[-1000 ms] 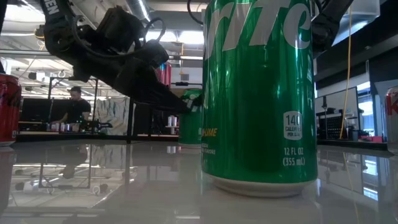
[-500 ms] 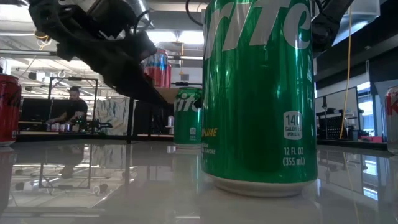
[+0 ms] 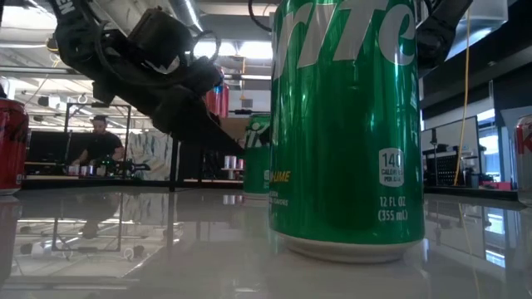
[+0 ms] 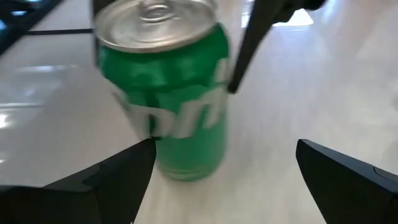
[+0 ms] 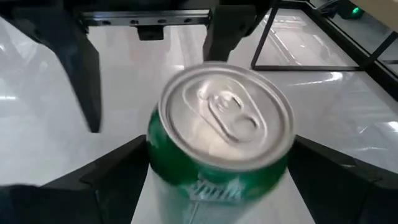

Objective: Place canned beverage on shelf
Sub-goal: Put the top green soda can on the shelf

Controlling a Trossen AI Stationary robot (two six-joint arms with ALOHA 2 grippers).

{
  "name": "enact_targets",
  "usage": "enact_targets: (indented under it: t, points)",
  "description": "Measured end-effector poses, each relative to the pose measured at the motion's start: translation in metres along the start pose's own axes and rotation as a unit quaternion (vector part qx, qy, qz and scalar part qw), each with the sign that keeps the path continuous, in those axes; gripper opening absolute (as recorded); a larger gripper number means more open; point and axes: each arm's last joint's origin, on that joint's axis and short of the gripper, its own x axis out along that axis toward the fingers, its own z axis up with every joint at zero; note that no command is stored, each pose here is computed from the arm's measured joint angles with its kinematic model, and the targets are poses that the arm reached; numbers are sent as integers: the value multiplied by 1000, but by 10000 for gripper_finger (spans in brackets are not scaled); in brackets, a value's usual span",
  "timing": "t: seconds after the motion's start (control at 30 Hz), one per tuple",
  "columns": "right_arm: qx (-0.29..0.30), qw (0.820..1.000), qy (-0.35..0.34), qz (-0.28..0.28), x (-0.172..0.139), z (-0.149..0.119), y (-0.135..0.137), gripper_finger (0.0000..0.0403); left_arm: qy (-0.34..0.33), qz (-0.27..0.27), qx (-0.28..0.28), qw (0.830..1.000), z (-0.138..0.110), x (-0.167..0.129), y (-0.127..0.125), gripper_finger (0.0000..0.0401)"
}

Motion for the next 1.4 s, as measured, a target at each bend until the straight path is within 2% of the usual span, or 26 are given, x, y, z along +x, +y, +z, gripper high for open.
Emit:
enact_targets:
  t: [0.17, 0.27, 0.4, 0.7, 0.9, 1.0, 1.17, 1.4]
  points:
    - [-18, 999, 25, -18, 0, -5, -1, 360, -10, -60, 0, 998, 2, 0, -4, 377]
    - [-30, 999, 42, -17, 0, -8, -1, 360, -12, -77, 0, 997, 2, 0, -5, 377]
    - [-32, 998, 50, -8, -1, -9, -1, 360, -10, -73, 0, 997, 2, 0, -6, 377]
    - [0, 1000, 15, -8, -1, 14, -2, 360, -4, -36, -1, 999, 1, 0, -4, 377]
    - [2, 1000, 7, -8, 1, 17, -2, 358, -2, -33, -1, 999, 0, 0, -4, 377]
    - [3, 1000, 6, 1, 1, 16, -1, 340, -2, -38, 0, 999, 0, 0, -4, 377]
    - [2, 1000, 10, 18, 1, 16, 0, 286, -5, -42, 1, 999, 1, 0, -7, 377]
    - [-40, 997, 5, 68, 0, 15, 2, 293, -8, -58, 2, 998, 1, 0, -8, 377]
